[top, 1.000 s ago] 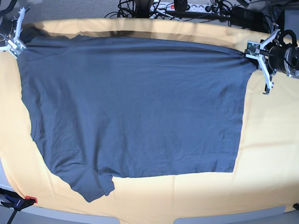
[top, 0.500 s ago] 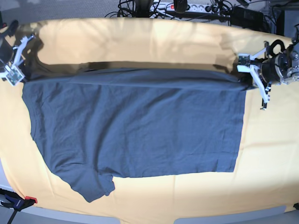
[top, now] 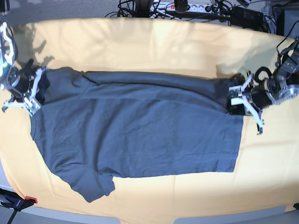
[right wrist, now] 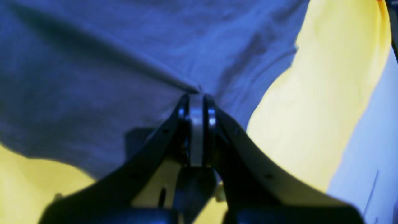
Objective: Fold the T-shirt properly
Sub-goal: 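Fold the grasped edge over the shirt body and release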
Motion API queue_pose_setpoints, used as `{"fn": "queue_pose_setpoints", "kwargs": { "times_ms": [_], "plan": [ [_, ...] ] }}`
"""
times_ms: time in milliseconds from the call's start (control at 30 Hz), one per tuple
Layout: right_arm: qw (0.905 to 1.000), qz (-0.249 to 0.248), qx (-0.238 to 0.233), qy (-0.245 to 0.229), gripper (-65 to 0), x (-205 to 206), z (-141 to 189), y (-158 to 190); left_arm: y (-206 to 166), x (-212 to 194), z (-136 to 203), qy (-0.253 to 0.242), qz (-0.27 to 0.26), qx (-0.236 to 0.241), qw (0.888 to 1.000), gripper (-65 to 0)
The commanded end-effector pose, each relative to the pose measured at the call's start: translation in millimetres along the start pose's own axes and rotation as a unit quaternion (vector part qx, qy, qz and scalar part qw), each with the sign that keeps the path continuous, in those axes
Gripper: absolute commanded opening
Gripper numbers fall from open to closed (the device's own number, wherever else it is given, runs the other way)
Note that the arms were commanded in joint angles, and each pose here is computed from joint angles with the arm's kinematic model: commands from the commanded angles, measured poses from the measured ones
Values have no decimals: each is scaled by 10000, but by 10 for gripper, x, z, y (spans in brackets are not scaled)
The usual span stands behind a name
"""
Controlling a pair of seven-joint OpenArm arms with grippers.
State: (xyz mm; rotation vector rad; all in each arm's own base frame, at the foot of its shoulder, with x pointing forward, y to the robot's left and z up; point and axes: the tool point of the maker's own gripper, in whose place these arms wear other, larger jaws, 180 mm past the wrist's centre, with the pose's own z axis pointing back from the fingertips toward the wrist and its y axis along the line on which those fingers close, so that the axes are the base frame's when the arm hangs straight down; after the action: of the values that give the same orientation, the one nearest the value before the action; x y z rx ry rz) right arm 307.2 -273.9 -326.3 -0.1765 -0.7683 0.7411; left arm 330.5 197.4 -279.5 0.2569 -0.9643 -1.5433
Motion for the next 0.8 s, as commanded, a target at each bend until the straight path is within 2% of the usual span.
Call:
{"fn": "queue_pose_setpoints", "kwargs": {
  "times_ms": [0,267,467,600,767],
  "plan": [
    [9997,109,-184,-132,-650,117,14,-172,240,14,55,-54,-11,301,9995,-650],
    [9995,197,-102,-241,-650,320,-239,-263,345,17,22,-102,90,394,9991,-650],
    [9988,134,-404,-250,-650,420,-311,-517,446,-9,33,-28,1,680,9977,-650],
    [9990,179,-253,-307,-650,462,-341,-432,512,-10,41,-25,9,865,9962,-650],
    [9989,67,-152,-441,-650,540,-404,-309,502,-3,34,-35,13,847,9964,-650]
  ]
}}
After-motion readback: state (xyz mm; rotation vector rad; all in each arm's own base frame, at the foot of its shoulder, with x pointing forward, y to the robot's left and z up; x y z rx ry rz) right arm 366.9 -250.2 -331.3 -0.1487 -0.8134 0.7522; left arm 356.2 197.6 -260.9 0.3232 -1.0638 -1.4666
